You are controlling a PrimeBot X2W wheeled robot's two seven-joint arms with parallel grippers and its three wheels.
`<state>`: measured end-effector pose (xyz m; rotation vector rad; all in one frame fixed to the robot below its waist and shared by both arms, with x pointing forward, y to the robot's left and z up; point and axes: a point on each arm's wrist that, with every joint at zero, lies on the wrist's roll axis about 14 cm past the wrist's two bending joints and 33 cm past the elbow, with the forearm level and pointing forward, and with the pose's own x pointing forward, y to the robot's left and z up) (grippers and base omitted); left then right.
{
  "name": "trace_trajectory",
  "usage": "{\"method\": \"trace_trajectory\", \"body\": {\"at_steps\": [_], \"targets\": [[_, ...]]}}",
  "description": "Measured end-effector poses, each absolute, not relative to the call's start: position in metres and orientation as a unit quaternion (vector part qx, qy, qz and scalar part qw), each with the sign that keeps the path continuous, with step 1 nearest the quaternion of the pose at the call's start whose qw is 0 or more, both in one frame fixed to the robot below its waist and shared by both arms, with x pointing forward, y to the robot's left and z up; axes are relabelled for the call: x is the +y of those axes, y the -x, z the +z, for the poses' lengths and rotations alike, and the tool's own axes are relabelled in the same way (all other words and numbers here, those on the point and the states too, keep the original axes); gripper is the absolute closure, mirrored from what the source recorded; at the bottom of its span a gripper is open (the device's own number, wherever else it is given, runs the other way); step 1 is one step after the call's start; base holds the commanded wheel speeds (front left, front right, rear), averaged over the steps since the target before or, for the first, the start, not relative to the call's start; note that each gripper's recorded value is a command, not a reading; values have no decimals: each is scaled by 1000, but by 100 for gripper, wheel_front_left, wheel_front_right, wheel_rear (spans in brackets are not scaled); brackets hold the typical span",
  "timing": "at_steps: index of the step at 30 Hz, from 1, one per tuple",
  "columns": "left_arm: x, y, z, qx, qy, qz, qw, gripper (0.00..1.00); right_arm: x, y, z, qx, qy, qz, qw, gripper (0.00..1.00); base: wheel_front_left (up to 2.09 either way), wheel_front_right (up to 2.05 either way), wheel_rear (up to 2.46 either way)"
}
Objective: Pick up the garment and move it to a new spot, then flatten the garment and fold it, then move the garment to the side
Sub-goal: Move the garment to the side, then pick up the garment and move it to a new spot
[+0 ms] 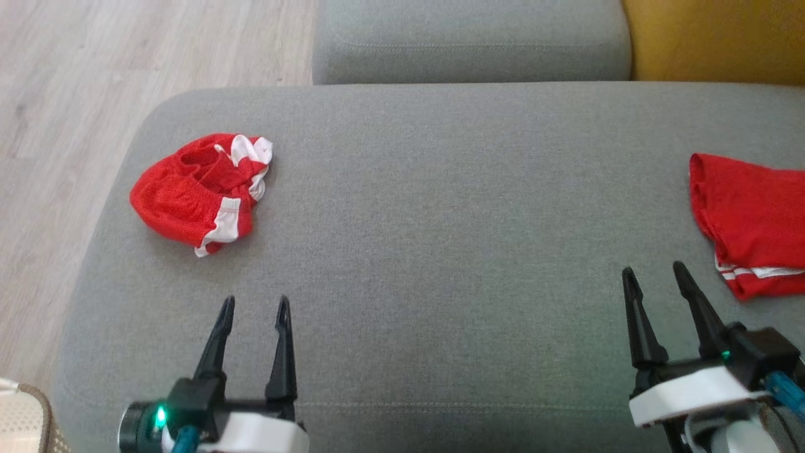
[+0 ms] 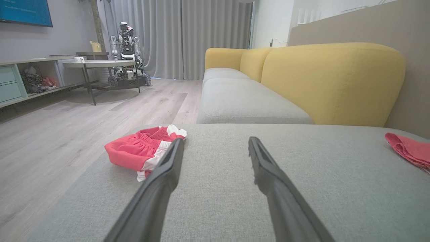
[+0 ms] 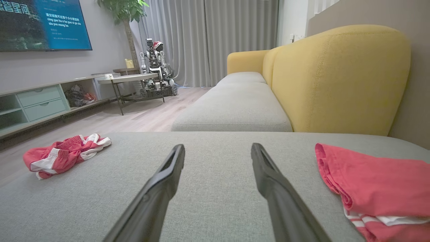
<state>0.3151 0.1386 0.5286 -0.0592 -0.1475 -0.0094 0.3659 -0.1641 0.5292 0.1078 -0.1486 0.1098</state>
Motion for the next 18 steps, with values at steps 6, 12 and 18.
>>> {"method": "trace_trajectory", "body": {"at_steps": [6,12,18], "targets": [[142,-308,521,-64,19,-3,998,0,-169,-359,529,-75,-56,47,995,0,0,0,0],[143,-308,522,-66,12,-4,998,0,-165,-359,532,-80,-58,54,994,0,0,0,0],[143,-308,522,-66,9,-5,998,0,-163,-358,532,-80,-59,57,993,0,0,0,0]]}}
